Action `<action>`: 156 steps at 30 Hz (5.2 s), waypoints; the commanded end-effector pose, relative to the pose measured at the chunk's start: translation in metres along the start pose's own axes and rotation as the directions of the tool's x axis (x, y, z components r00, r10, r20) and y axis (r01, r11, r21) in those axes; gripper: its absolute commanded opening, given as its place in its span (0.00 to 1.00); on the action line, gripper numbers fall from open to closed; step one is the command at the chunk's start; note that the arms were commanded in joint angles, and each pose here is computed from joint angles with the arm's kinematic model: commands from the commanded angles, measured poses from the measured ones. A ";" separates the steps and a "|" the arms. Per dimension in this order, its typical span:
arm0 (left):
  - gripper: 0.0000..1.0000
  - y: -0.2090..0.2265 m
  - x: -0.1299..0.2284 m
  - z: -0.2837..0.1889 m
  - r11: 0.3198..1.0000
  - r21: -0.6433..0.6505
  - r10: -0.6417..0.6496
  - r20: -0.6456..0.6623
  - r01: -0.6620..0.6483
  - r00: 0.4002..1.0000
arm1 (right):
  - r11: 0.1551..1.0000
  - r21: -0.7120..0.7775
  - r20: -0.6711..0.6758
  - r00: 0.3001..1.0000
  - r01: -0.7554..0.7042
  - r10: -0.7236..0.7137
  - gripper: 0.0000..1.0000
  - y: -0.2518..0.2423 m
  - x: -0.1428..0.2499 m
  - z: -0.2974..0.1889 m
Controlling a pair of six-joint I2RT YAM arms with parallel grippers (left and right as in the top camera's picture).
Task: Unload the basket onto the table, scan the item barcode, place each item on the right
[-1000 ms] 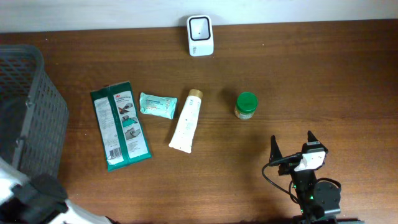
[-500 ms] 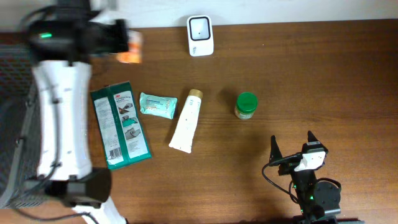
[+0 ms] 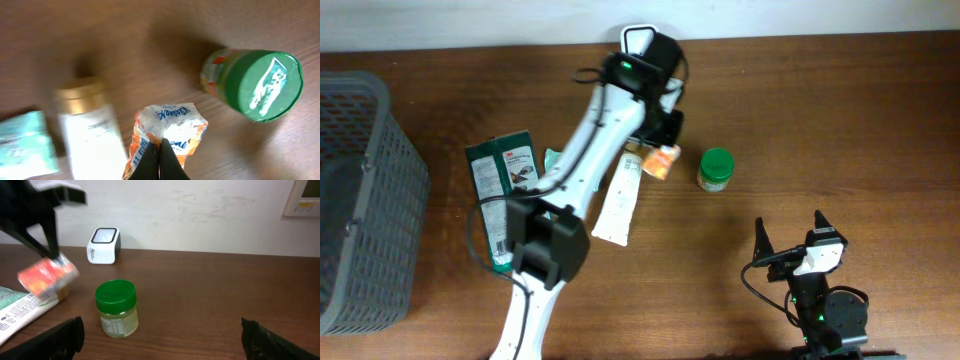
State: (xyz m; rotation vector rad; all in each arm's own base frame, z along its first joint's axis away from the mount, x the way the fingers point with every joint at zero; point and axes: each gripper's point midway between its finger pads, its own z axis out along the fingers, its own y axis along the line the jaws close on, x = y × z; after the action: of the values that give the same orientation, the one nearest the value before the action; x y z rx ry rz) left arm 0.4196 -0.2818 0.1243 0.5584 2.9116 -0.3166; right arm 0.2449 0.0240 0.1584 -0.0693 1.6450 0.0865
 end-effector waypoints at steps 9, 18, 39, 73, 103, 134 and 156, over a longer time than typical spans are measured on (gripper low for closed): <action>0.00 -0.018 0.018 0.065 0.985 0.046 -0.157 -0.144 0.165 0.977 | 1.000 0.000 -0.004 1.000 0.008 -0.008 0.98 0.001 0.003 0.000; 0.50 -0.009 0.010 0.061 0.989 0.035 -0.138 -0.115 0.143 0.984 | 1.000 0.000 -0.005 1.000 0.008 -0.008 0.98 0.001 0.003 0.000; 0.82 0.175 -0.050 -0.185 0.983 -0.084 -0.111 0.431 0.163 0.896 | 1.000 0.000 -0.005 1.000 0.008 -0.008 0.98 0.001 0.003 0.000; 0.99 0.241 -0.034 -0.212 0.998 -0.003 -0.055 0.492 0.065 0.869 | 0.979 -0.197 -0.272 0.962 -0.054 -0.001 0.98 0.038 -0.095 -0.002; 1.00 0.241 -0.034 -0.212 0.998 -0.002 -0.055 0.492 0.065 0.869 | 0.928 0.090 -0.915 0.338 -0.360 0.220 0.97 0.067 0.016 0.167; 0.99 0.242 -0.034 -0.212 0.998 -0.005 -0.055 0.491 0.067 0.869 | 0.951 0.273 -0.914 0.270 -0.146 0.304 0.89 0.078 0.045 0.172; 0.99 0.242 -0.034 -0.212 0.998 -0.005 -0.055 0.491 0.067 0.869 | 0.910 0.383 -0.914 0.075 -0.156 0.398 0.82 0.075 0.093 0.157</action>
State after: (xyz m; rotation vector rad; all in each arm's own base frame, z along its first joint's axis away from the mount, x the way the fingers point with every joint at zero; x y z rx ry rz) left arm 0.5200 -0.0229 0.2849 0.2917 2.4584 -0.3730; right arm 0.3877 0.1126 0.0558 0.4893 3.0603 0.2040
